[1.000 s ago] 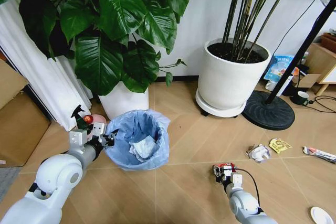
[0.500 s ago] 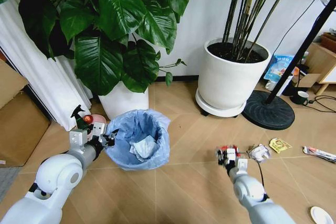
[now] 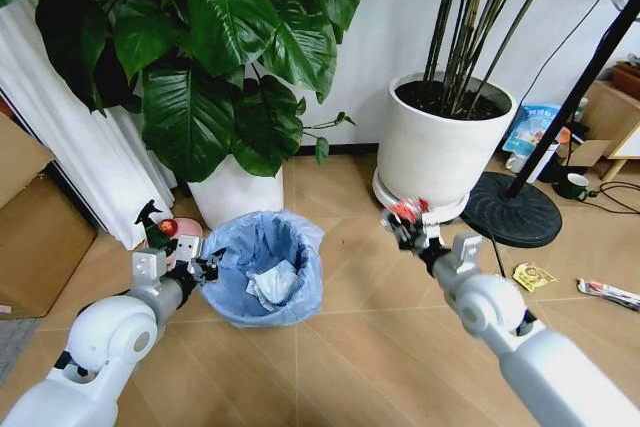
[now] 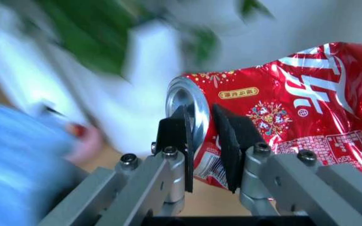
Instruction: Pick up the trash bin and place the garbage on the floor into it.
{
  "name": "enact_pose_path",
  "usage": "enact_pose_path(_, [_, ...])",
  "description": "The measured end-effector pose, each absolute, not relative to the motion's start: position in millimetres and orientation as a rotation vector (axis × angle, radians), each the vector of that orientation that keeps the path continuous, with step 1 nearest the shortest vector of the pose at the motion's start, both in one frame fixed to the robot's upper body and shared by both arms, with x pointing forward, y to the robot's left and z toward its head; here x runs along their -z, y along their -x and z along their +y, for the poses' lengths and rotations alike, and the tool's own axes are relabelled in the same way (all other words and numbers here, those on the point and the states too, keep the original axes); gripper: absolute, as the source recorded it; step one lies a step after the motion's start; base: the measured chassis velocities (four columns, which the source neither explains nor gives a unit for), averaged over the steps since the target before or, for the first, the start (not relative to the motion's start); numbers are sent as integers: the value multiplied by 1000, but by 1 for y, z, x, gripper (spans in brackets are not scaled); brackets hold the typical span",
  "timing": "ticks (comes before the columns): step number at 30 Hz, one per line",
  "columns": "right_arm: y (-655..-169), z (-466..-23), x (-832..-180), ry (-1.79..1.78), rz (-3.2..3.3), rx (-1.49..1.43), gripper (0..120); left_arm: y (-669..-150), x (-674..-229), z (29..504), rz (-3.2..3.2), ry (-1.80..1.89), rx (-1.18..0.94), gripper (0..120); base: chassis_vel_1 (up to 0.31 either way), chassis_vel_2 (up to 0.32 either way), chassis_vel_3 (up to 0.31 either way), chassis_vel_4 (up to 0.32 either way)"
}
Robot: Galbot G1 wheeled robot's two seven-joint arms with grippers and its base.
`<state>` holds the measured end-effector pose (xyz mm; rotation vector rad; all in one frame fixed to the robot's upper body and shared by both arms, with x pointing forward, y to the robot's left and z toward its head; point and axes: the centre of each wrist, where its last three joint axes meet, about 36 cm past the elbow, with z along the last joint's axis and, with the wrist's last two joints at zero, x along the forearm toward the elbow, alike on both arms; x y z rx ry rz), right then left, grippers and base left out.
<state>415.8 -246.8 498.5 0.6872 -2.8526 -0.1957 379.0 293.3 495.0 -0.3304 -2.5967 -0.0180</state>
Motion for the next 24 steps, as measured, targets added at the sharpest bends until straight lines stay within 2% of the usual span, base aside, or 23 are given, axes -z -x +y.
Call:
enact_pose_path(2, [-411,-236,-525,-840,-2851,243,11,-380,-493,292,-2589,338,18,0,0,0,0,0])
enact_pose_path(10, [-416,-203,-564,-1255,-2752,283,11,-382,-491,293,-2579,354,33,0,0,0,0,0])
enact_pose_path(15, [-426,-188,-568,-1492,-2635,232,11,-385,-494,295,-2584,364,45,0,0,0,0,0])
enact_pose_path(24, [-427,-183,-553,-1633,-2493,139,11,-388,-493,298,-2580,371,45,0,0,0,0,0])
